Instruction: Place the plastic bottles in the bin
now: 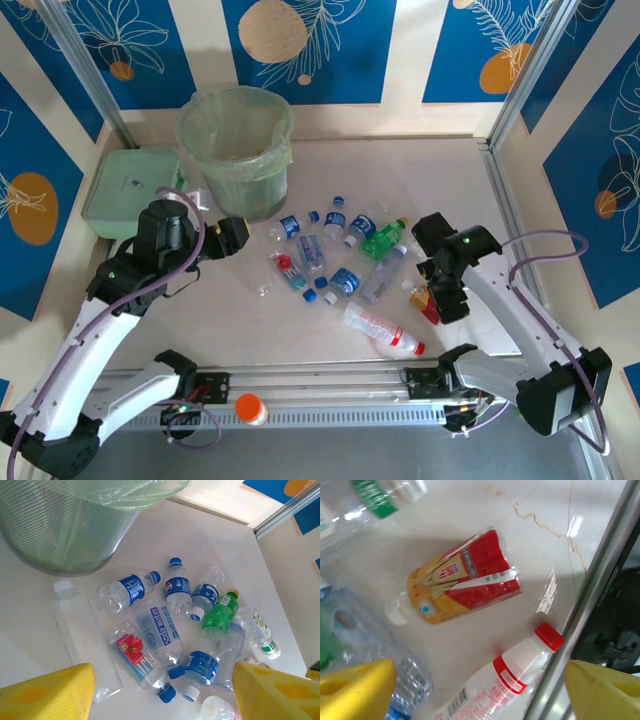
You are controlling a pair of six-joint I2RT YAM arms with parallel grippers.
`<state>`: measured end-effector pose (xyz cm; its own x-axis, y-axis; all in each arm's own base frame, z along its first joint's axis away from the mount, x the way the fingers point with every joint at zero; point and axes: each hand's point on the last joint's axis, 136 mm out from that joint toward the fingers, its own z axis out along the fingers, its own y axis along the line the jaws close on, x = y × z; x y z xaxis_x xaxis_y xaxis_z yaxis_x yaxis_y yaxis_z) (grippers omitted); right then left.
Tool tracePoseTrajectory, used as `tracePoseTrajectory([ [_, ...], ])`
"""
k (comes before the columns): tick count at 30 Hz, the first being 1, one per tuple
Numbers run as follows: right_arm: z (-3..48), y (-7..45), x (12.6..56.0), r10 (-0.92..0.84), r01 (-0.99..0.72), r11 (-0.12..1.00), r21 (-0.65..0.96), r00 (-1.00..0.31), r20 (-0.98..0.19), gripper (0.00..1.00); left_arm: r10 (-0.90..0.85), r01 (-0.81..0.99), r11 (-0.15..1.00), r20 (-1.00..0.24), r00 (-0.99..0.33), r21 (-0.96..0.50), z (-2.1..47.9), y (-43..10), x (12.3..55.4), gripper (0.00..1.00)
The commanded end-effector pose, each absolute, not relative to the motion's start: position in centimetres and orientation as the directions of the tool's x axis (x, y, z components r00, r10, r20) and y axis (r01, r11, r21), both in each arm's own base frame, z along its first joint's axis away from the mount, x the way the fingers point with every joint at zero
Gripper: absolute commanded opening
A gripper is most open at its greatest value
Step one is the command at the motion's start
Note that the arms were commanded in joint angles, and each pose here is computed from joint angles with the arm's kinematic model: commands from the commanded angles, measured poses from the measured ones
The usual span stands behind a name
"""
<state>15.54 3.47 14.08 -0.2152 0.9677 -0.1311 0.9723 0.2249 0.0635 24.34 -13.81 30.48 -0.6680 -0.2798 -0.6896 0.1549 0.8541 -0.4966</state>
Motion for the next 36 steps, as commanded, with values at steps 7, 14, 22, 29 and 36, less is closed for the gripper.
tracePoseTrajectory([
  [7, 10.2, 4.8, 17.8, 0.979, 0.979, -0.196, 0.062, 0.191, 0.076, 0.99, -0.225, 0.171, 0.857, -0.65, -0.726, -0.486, 28.8, -16.3, 24.2, 0.71],
  [14, 7.9, 4.9, 18.0, 0.931, 0.931, -0.362, -0.044, 0.364, 0.04, 1.0, -0.154, 0.204, 0.883, -0.671, -0.726, -0.424, 29.0, -17.3, 24.0, 0.71],
  [22, 6.2, 4.7, 17.0, 0.889, 0.878, -0.458, -0.137, 0.456, -0.044, 0.93, -0.101, 0.229, 0.907, -0.712, -0.695, -0.353, 29.6, -17.0, 23.3, 0.71],
  [29, 2.3, 4.4, 17.6, 0.877, 0.869, -0.473, -0.147, 0.48, 0.011, 0.88, -0.1, 0.238, 0.912, -0.745, -0.66, -0.333, 30.1, -15.9, 22.7, 0.71],
  [36, 1.9, 3.2, 18.7, 0.908, 0.905, -0.417, -0.08, 0.42, 0.012, 0.72, -0.103, 0.241, 0.915, -0.763, -0.638, -0.324, 30.4, -15.5, 22.6, 0.71],
])
